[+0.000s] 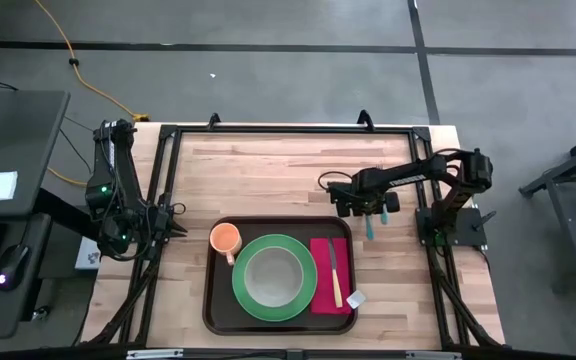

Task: Set up tray
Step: Put the blue fork on the red napkin to the left side of the yellow knife

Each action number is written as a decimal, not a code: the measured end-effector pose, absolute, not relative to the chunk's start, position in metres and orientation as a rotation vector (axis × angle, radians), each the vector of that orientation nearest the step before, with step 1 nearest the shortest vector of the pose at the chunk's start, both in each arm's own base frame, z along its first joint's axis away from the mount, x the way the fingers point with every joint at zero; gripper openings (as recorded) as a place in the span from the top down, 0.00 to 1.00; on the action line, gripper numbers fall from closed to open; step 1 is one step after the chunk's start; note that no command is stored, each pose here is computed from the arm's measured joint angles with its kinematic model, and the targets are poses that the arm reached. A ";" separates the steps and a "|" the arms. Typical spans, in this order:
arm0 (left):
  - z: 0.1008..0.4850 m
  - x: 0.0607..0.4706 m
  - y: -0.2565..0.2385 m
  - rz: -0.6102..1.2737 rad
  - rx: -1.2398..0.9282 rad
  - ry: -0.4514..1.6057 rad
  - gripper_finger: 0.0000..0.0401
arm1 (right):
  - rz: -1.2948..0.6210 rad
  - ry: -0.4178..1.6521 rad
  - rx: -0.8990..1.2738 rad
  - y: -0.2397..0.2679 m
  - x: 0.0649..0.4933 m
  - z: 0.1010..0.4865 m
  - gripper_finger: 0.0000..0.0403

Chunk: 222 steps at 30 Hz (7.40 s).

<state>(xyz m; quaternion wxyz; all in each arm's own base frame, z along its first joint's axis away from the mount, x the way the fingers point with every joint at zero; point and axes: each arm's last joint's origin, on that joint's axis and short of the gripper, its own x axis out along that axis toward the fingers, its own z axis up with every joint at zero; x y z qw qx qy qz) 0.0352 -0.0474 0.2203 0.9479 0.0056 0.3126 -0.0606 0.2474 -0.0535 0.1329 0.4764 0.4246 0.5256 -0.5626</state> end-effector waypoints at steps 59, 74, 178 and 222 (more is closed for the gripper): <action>0.220 0.035 -0.047 -0.124 0.012 0.636 0.80 | -1.254 1.279 1.149 -0.049 0.244 0.153 0.69; 0.220 0.035 -0.048 -0.125 0.007 0.635 0.80 | -1.392 1.258 1.063 -0.057 0.222 0.168 0.69; 0.221 0.036 -0.049 -0.131 -0.004 0.631 0.80 | -1.396 1.199 1.157 -0.066 0.200 0.152 0.96; 0.221 0.036 -0.049 -0.131 -0.004 0.630 0.80 | -1.387 0.907 1.092 -0.045 0.195 0.184 0.93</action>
